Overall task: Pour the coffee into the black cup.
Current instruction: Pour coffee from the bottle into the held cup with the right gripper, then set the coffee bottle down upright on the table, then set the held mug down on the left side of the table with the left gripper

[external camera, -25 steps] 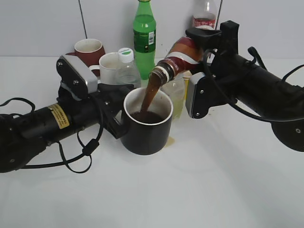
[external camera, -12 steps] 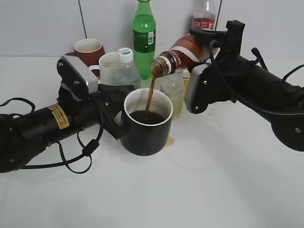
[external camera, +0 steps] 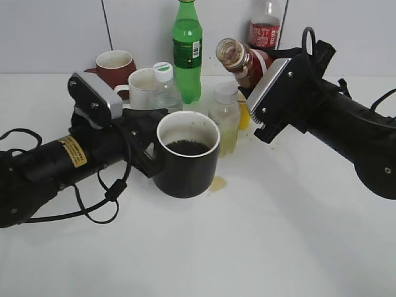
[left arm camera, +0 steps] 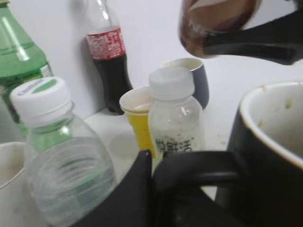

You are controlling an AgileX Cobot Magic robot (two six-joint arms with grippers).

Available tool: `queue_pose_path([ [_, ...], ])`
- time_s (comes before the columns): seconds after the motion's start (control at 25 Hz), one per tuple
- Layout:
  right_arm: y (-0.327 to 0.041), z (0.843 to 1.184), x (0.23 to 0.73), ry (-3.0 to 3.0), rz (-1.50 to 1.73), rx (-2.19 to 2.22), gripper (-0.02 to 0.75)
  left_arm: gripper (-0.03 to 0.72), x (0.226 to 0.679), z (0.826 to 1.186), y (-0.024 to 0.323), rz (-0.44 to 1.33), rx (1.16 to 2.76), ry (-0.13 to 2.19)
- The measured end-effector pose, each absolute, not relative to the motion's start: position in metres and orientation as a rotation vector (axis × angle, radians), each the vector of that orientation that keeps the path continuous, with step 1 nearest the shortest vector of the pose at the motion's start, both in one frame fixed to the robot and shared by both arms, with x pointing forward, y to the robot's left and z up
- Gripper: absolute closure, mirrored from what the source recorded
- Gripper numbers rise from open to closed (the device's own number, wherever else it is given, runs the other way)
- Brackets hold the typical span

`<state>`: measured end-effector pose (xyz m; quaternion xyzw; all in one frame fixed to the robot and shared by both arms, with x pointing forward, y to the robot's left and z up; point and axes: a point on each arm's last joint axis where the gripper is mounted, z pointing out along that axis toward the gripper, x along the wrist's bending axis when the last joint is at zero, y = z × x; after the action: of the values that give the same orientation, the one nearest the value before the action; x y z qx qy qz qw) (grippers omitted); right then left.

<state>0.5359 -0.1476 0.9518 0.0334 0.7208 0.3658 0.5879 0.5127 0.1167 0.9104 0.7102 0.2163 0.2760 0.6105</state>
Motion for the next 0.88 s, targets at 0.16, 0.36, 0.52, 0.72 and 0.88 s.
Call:
queue_pose_path([
  [0.16, -0.152, 0.945, 0.531, 1.716, 0.985, 0.282, 0.227, 0.653, 0.510, 0.912, 0.128, 0.679, 1.614, 0.613],
  [0.36, -0.172, 0.931, 0.525, 1.678, 1.085, 0.747, 0.227, 0.653, 0.507, 0.921, 0.151, 0.776, 1.523, 0.819],
  [0.52, -0.190, 0.918, 0.515, 1.616, 1.105, 1.037, 0.227, 0.653, 0.508, 0.921, 0.171, 0.832, 1.486, 0.916],
  [0.72, -0.205, 0.905, 0.511, 1.576, 1.120, 1.217, 0.227, 0.653, 0.515, 0.917, 0.200, 0.908, 1.445, 1.051],
  [0.88, -0.221, 0.888, 0.518, 1.546, 1.127, 1.287, 0.227, 0.653, 0.522, 0.917, 0.221, 0.964, 1.406, 1.123],
])
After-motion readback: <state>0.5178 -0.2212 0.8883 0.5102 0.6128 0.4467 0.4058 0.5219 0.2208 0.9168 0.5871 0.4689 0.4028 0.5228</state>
